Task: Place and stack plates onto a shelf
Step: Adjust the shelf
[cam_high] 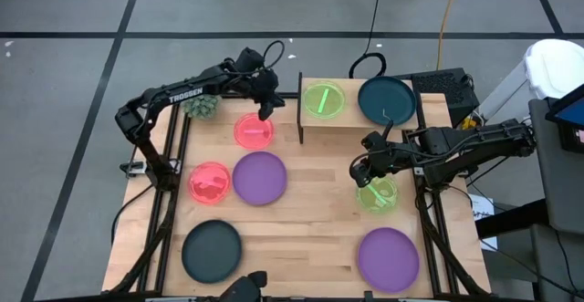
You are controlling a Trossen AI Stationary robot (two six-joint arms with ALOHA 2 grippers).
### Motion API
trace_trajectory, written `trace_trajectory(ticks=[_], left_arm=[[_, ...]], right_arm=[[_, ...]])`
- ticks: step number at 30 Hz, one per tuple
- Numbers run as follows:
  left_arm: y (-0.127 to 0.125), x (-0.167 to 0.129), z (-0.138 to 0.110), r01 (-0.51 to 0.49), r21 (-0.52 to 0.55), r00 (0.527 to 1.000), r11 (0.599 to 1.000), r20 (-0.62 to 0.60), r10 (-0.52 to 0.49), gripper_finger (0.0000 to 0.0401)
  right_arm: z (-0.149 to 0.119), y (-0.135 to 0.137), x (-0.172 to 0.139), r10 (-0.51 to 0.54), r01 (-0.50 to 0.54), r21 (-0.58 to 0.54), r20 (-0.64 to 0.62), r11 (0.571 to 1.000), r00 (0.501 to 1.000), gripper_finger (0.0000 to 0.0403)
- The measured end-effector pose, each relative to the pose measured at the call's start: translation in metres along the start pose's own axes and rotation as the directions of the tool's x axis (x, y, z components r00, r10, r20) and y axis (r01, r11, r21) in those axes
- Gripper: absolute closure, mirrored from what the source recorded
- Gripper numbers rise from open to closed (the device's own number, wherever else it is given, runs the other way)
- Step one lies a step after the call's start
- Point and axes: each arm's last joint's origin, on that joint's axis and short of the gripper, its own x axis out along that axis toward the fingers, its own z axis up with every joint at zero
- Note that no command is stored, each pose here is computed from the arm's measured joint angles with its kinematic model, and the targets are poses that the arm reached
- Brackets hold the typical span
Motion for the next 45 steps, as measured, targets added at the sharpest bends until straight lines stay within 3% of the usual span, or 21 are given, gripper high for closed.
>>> trace_trajectory(ticks=[3,6,10,24,36,40,45], left_arm=[[0.000,0.001,0.000,-0.077,0.107,0.996,0.991,-0.032,0.081,0.0336],[-0.001,0.003,0.001,-0.113,0.135,0.993,0.984,-0.032,0.118,0.0336],[0.002,0.012,0.004,-0.017,0.270,0.999,0.963,0.051,0.003,0.0336],[0.048,0.027,-0.011,-0.008,0.270,0.983,0.963,0.176,-0.042,0.0336],[0.043,0.036,-0.006,0.018,0.303,0.973,0.953,0.216,-0.087,0.0337],[0.045,0.048,-0.014,0.050,0.260,0.977,0.964,0.188,-0.101,0.0337],[0.045,0.049,-0.008,0.027,0.266,0.968,0.964,0.236,-0.092,0.0337]], right_arm=[[0.000,0.000,0.000,0.000,0.000,-0.013,0.000,1.000,1.000,0.0403],[0.000,0.000,0.000,0.000,0.000,-0.018,0.000,1.000,1.000,0.0403],[0.000,0.000,0.000,0.000,0.000,-0.034,0.000,0.999,1.000,0.0403],[0.000,0.000,0.000,-0.002,0.002,-0.050,-0.001,0.999,1.000,0.0403],[-0.001,-0.002,0.000,-0.018,0.018,-0.074,-0.004,0.997,1.000,0.0403],[-0.001,-0.003,0.000,-0.030,0.030,-0.076,-0.009,0.997,0.999,0.0403],[-0.001,-0.003,0.000,-0.028,0.028,-0.072,-0.010,0.997,1.000,0.0403]])
